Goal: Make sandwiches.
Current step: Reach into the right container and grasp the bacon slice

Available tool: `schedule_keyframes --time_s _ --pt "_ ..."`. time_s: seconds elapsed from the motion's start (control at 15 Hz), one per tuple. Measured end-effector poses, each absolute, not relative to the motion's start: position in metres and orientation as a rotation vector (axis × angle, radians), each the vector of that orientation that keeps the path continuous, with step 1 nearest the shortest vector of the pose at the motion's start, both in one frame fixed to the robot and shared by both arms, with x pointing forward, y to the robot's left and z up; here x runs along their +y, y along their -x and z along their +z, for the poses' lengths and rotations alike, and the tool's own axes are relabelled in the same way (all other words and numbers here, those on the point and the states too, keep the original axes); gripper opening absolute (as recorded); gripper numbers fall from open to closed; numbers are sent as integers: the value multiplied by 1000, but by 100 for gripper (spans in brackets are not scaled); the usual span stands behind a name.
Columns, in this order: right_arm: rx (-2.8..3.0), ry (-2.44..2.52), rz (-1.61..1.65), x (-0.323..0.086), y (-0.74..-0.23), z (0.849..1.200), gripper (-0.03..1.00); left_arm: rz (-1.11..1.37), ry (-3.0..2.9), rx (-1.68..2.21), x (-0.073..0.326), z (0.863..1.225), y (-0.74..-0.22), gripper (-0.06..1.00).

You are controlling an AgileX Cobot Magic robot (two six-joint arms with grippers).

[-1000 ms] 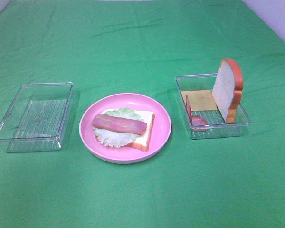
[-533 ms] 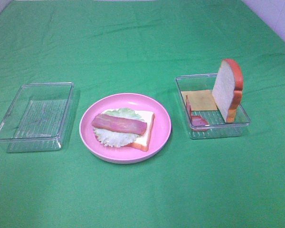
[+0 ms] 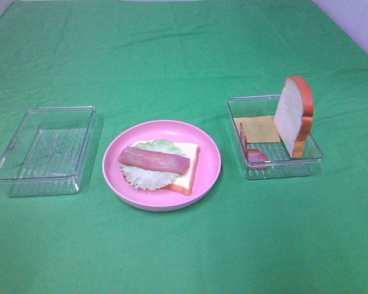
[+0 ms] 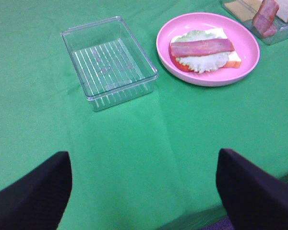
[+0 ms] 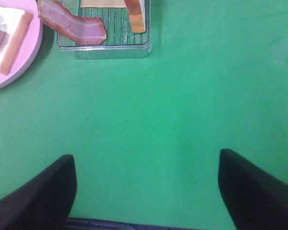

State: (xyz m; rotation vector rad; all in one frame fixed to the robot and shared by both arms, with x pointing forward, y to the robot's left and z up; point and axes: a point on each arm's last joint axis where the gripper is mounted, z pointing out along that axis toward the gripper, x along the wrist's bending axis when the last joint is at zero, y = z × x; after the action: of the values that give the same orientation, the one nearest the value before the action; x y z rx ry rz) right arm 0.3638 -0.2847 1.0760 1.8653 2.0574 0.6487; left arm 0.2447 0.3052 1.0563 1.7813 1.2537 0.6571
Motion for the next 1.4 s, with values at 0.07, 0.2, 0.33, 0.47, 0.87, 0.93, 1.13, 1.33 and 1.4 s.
schedule_keyframes --time_s 0.07,0.2,0.33,0.47,0.87,0.93,1.13,1.33,1.4 --pt "2069 -1869 640 -284 -371 1079 76 661 -1772 1246 306 1056 -243 78" --pt "2096 -1895 611 -283 -408 1091 76 670 -1765 1203 307 1056 -239 78" --pt "2144 -1940 609 -279 -463 1096 76 664 -1780 1116 304 1054 -234 78" --pt "2216 -1902 604 -270 -492 1095 76 671 -1786 1106 304 1054 -234 78" --pt "2536 -1752 483 -191 -573 1049 76 670 -1787 1106 304 1053 -235 78" --pt "2578 -1751 446 -180 -580 1040 76 670 -1787 1106 304 1053 -235 78" --pt "2632 -1830 357 -164 -598 1011 76 670 -1787 1106 304 1053 -235 78" --pt "2648 -1879 309 -160 -607 990 73 671 -1788 1106 304 1053 -235 78" --pt "2669 -1938 306 -155 -610 975 69 671 -1788 1106 304 1053 -235 78"
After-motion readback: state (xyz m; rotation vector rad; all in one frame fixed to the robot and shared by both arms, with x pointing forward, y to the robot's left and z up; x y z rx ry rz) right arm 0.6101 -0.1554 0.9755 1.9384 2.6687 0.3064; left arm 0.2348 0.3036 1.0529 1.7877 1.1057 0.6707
